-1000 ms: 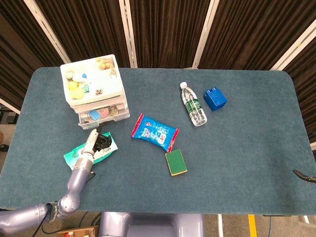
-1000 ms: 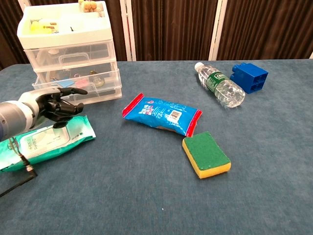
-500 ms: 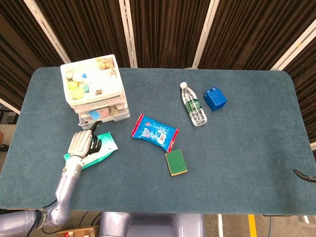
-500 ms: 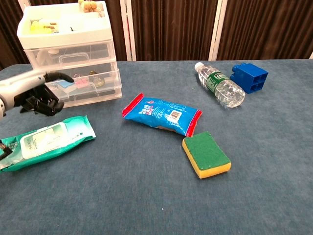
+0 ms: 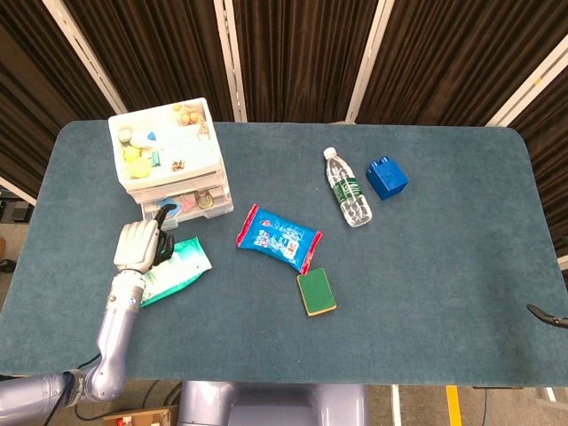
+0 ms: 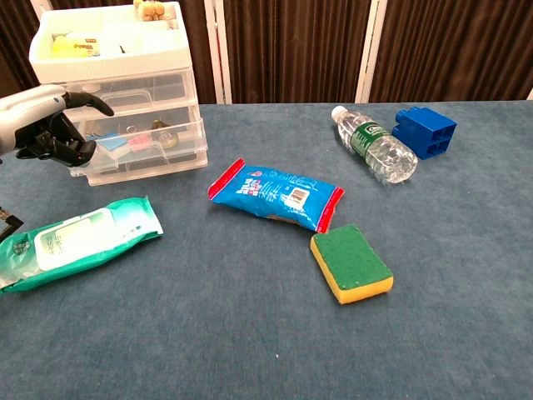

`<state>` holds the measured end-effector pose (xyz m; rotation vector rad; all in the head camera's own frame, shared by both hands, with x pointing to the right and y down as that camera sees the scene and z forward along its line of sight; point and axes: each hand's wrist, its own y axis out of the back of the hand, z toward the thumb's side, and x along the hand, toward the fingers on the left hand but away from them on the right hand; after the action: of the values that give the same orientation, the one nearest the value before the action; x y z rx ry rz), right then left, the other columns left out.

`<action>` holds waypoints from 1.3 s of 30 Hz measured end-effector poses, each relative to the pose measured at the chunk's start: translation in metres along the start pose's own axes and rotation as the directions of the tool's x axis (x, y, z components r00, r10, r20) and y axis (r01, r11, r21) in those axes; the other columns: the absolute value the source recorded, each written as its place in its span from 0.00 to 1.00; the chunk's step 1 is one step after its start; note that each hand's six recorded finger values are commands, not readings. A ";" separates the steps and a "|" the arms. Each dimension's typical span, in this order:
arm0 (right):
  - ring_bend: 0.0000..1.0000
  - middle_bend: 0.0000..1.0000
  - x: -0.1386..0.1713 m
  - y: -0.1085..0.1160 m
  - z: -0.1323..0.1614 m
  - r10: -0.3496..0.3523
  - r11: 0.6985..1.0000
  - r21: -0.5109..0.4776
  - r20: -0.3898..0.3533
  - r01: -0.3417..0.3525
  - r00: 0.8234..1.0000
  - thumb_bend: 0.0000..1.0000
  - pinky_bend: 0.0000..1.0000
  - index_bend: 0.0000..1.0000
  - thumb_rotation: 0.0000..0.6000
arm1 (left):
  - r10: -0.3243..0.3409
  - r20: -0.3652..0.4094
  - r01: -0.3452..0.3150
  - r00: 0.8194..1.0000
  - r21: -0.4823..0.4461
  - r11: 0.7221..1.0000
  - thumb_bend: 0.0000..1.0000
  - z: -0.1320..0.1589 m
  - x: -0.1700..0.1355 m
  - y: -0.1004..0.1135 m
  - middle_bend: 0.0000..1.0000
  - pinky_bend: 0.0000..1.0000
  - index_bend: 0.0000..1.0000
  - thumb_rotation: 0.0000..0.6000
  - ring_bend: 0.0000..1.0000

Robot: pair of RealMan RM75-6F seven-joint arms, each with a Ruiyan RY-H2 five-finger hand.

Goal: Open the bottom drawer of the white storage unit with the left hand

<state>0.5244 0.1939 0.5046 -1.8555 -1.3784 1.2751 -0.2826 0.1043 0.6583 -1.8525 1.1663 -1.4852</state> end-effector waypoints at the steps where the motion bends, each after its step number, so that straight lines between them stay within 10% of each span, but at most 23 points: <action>1: 0.00 0.00 0.000 0.000 0.000 0.000 1.000 0.000 0.000 0.000 1.000 0.14 0.00 0.00 1.00 | -0.007 -0.020 0.007 1.000 0.000 1.000 0.58 -0.003 0.002 0.000 0.89 0.92 0.18 1.00 0.84; 16: 0.00 0.00 0.000 0.000 0.000 0.001 1.000 -0.002 0.003 -0.001 1.000 0.14 0.00 0.00 1.00 | -0.138 -0.155 0.130 0.978 -0.063 0.990 0.62 -0.009 0.012 -0.014 0.92 0.94 0.27 1.00 0.86; 39: 0.00 0.00 0.000 0.000 0.000 0.001 1.000 -0.001 0.001 -0.001 1.000 0.14 0.00 0.00 1.00 | -0.227 -0.054 0.220 0.972 -0.119 0.968 0.65 0.012 -0.021 -0.022 0.94 0.95 0.39 1.00 0.87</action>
<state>0.5242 0.1943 0.5045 -1.8569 -1.3792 1.2761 -0.2654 0.1318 0.6615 -2.0823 1.1217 -1.6452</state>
